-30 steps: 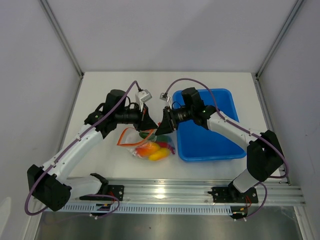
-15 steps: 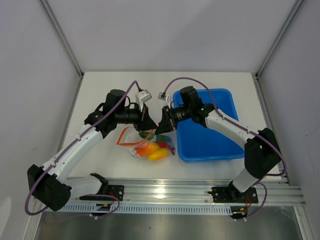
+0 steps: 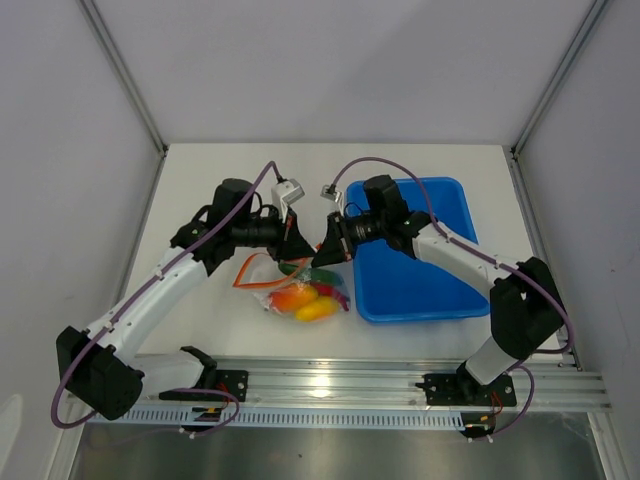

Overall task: Place the food in the zip-top bag and seal the zipper
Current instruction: Zip the zipper food storage bag at the center of the board, then place the zipper food storage bag at the center of the board.

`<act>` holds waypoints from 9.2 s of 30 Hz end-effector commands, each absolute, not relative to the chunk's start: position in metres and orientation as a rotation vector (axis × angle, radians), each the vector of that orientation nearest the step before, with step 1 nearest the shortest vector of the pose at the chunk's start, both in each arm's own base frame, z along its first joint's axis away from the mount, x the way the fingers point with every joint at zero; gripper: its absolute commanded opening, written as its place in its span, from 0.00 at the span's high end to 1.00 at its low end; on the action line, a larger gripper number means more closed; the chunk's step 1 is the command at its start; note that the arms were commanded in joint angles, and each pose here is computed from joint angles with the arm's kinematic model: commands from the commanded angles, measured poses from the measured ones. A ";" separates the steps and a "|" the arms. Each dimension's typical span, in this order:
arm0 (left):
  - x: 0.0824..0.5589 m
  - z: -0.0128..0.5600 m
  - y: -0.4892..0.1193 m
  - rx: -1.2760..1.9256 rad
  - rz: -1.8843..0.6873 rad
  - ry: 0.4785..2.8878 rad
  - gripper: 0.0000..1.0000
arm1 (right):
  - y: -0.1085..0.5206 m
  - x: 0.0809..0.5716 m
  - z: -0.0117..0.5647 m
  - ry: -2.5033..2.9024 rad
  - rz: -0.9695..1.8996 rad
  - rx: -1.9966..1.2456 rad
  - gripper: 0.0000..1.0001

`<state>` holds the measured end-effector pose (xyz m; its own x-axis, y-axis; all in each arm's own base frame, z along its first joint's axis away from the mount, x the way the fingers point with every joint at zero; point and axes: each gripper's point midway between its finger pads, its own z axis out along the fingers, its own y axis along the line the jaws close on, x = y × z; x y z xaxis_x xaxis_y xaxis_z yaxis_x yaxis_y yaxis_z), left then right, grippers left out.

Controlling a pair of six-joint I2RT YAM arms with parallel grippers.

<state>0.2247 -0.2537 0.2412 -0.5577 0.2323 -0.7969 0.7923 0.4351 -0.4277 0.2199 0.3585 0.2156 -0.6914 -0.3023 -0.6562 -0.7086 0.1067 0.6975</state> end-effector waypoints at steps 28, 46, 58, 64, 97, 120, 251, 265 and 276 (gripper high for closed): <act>0.205 0.250 -0.227 0.786 -0.977 2.068 0.99 | 0.322 0.266 0.239 1.947 1.522 -0.711 1.00; 0.202 0.234 -0.229 0.712 -1.013 2.202 0.99 | 0.359 0.210 0.215 2.073 1.568 -1.180 0.53; 0.201 0.233 -0.221 0.708 -0.958 2.157 0.99 | 0.355 0.254 0.218 2.105 1.270 -0.946 1.00; 0.201 0.227 -0.212 0.724 -0.896 2.172 0.99 | 0.337 0.272 0.217 2.150 1.236 -0.814 1.00; 0.176 0.210 -0.172 0.460 -0.796 2.267 0.99 | 0.313 0.319 0.218 2.122 1.138 -0.715 1.00; 0.144 0.220 -0.154 0.270 -0.832 2.281 0.99 | 0.311 0.334 0.210 2.151 1.102 -0.679 1.00; 0.160 0.287 -0.133 0.187 -0.682 2.231 0.01 | 0.433 0.231 0.226 2.031 1.262 -1.298 1.00; 0.151 0.304 -0.106 0.134 -0.563 2.180 0.01 | 0.489 0.336 0.181 2.060 1.253 -1.149 1.00; 0.127 0.298 -0.112 0.109 -0.681 2.210 0.01 | 0.515 0.421 0.131 2.091 1.226 -0.823 1.00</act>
<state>0.1354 -0.1091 0.2956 -0.6626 -0.1057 -0.7415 0.2958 0.8726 -0.3887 0.3981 0.4950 0.1061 -0.6736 -0.3315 -0.6606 -0.7373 0.3642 0.5690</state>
